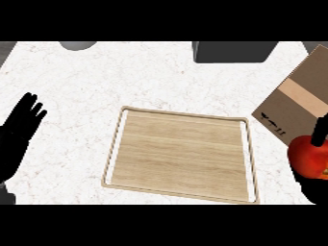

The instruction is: Pick the tomato from the tray and place it in the cardboard box

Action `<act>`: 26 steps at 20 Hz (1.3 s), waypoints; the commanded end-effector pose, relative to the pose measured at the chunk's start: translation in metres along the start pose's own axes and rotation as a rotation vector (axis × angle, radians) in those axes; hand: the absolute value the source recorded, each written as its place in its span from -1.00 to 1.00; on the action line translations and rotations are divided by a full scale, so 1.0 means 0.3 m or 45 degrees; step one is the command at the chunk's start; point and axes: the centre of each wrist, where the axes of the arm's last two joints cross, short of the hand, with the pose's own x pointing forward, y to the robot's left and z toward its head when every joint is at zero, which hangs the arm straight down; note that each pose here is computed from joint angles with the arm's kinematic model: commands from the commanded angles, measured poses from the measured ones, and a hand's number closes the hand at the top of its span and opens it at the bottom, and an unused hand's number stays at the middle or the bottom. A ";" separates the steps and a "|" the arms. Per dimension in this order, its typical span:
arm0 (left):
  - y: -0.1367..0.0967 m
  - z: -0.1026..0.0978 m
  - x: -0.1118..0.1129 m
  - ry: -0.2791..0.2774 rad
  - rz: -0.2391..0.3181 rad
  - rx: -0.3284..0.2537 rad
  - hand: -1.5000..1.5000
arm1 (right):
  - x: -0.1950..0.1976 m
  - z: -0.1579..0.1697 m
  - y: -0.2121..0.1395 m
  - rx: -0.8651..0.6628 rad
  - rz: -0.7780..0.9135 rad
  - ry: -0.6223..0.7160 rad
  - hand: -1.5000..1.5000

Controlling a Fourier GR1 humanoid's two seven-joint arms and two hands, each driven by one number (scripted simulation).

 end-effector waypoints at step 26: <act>0.009 -0.008 0.031 0.012 0.005 -0.015 0.00 | -0.563 -0.322 0.172 0.090 -0.116 0.114 1.00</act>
